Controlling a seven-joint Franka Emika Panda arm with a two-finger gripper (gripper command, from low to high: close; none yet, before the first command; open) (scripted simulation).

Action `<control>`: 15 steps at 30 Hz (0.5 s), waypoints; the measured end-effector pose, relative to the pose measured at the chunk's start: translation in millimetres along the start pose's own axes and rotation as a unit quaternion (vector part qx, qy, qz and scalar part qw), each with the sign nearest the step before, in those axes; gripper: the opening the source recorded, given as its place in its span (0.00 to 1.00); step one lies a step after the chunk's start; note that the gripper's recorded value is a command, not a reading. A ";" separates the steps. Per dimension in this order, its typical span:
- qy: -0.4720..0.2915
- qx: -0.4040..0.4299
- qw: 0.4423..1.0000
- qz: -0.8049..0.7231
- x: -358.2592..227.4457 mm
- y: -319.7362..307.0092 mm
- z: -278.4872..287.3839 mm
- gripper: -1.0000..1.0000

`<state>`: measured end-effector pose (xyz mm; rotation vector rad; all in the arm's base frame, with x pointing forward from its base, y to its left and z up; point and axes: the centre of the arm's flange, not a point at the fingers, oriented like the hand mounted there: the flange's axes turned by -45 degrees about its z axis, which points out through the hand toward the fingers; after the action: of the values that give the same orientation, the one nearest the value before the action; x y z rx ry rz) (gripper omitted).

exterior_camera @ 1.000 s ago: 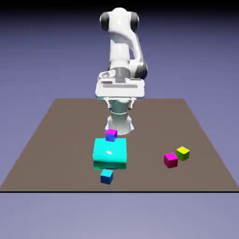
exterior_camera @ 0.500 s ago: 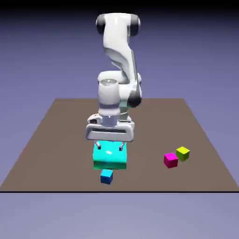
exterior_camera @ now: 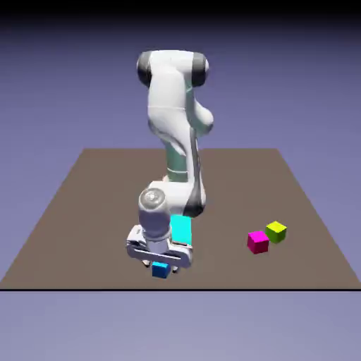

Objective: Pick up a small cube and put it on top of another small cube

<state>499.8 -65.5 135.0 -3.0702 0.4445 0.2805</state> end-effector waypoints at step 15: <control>-0.001 -0.100 0.830 -0.548 -235.9 -300.5 -65.1 0.00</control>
<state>373.9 285.0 242.0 -2.8914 -1.3885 0.2656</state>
